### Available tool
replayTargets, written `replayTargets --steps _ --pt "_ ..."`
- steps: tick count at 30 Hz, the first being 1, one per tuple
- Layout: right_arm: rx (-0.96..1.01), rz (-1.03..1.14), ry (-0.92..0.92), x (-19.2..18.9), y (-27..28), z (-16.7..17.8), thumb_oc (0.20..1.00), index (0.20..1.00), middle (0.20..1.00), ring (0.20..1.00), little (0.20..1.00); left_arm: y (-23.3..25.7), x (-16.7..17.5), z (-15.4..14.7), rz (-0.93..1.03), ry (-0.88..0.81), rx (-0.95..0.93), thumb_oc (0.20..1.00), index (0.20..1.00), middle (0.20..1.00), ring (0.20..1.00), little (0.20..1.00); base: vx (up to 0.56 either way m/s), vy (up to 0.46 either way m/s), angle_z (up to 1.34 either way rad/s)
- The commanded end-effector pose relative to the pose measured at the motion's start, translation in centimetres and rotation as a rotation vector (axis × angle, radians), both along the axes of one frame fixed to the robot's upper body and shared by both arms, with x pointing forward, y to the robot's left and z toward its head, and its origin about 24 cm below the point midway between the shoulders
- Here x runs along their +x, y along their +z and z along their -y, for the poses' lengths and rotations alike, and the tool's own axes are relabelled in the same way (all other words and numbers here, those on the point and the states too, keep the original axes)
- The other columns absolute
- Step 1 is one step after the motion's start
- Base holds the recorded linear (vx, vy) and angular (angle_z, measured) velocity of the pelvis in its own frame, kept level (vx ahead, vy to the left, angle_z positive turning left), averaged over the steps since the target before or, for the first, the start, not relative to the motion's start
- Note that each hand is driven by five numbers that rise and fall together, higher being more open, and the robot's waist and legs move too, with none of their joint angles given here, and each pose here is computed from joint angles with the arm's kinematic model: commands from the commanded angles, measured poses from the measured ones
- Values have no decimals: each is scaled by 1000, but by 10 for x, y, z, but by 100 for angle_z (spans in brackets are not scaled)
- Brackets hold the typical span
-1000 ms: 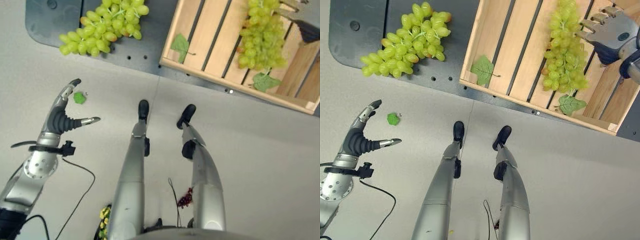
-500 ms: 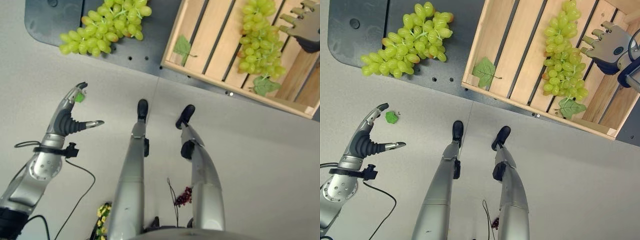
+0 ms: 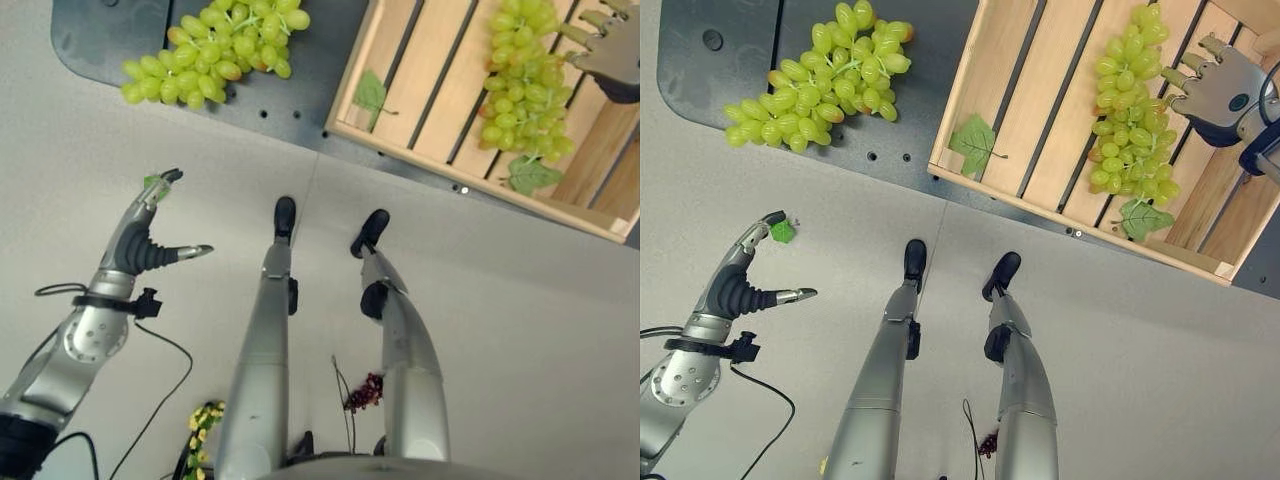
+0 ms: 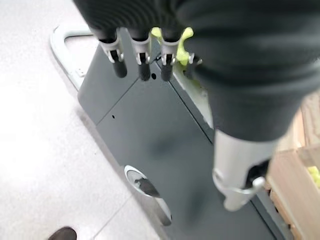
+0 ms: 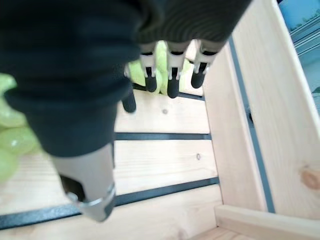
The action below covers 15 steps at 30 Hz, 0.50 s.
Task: Pick up the fruits from the basket on one side to the basket on the other side
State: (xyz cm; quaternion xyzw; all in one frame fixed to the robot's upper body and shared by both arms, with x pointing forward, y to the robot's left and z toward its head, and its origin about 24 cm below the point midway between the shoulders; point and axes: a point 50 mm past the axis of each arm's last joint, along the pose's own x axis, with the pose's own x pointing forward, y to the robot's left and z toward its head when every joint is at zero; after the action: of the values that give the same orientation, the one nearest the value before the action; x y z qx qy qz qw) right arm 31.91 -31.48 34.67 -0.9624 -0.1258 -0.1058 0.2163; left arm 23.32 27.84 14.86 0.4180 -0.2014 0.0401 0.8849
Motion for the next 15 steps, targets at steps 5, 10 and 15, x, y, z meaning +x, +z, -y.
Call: replayTargets --steps 5,10,15 --pt "47 72 -26 -24 11 28 1000 1000 1000 1000 1000 25 -13 1 115 -43 54 1000 1000 1000 1000 1000 0 0 0" --pt "48 65 43 -32 10 20 1000 1000 1000 1000 1000 28 -16 1 110 -56 77 1000 1000 1000 1000 1000 0 0 0" --pt "53 83 55 -36 11 26 1000 1000 1000 1000 1000 30 -15 4 114 -77 79 1000 1000 1000 1000 1000 0 0 0"
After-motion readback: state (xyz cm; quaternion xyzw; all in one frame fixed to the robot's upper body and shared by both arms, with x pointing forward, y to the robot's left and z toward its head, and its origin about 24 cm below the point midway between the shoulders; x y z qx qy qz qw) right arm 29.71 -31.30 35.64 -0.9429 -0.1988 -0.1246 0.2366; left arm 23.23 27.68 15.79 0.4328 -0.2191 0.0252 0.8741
